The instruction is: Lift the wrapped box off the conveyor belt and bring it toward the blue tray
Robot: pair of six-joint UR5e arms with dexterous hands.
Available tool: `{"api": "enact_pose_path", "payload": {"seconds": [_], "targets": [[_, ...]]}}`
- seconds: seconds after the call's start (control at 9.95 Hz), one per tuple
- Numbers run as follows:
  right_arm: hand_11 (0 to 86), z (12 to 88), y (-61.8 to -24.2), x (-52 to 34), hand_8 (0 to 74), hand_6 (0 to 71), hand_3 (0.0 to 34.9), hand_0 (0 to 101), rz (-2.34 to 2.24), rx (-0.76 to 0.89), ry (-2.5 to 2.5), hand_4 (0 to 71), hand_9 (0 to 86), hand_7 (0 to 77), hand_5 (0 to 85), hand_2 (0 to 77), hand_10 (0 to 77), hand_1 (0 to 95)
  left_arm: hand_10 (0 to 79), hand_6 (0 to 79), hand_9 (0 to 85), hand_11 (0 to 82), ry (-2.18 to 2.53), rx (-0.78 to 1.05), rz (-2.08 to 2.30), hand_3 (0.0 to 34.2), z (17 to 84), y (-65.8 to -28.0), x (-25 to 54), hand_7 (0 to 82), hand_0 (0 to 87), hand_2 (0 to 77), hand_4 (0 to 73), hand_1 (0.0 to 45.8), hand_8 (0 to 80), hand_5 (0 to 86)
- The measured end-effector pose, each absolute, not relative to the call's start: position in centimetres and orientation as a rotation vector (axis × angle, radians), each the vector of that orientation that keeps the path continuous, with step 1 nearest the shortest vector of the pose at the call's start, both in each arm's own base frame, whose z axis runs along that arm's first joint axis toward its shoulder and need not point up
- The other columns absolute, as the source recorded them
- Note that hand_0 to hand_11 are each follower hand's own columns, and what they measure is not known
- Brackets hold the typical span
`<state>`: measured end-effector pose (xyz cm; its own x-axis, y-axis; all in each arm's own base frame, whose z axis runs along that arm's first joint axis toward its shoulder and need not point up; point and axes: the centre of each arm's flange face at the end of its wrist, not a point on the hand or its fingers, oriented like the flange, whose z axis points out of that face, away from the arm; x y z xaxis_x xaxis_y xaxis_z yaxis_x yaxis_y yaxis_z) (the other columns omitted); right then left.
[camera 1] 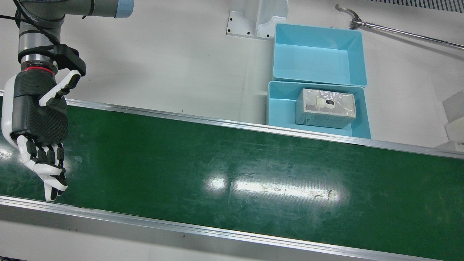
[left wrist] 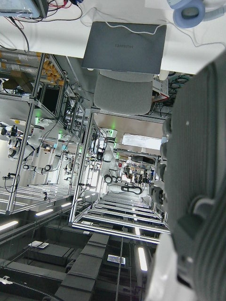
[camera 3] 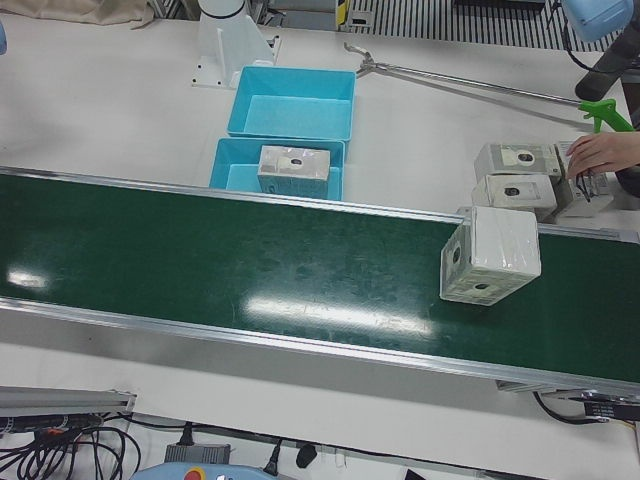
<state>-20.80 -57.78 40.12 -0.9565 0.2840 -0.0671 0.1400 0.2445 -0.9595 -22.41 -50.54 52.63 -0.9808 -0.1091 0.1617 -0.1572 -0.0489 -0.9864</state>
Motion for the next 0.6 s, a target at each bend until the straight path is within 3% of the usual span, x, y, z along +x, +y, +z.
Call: {"api": "enact_pose_path", "payload": {"seconds": [0.5,0.6], "targets": [[1.6,40.16,-57.77,-20.79,2.7,1.6,10.6,39,1.816,-0.409,-2.38,9.8,4.4,19.6,28.9,3.8,0.0,4.4,0.5,0.0,0.0,0.0,-2.143,0.3,2.231,0.0,52.63,-50.55,-22.41,0.5,0.0,1.1,0.0,0.0,0.5,1.1],[1.6,40.16,-57.77,-20.8,2.7,1.6,10.6,39,1.816,-0.409,-2.38,5.4,4.4,19.6,28.4,3.8,0.0,4.4,0.5,0.0,0.0,0.0,-2.143,0.3,2.231,0.0,52.63,-50.55,-22.41,0.5,0.0,0.5,0.0,0.0,0.5,1.1]]}}
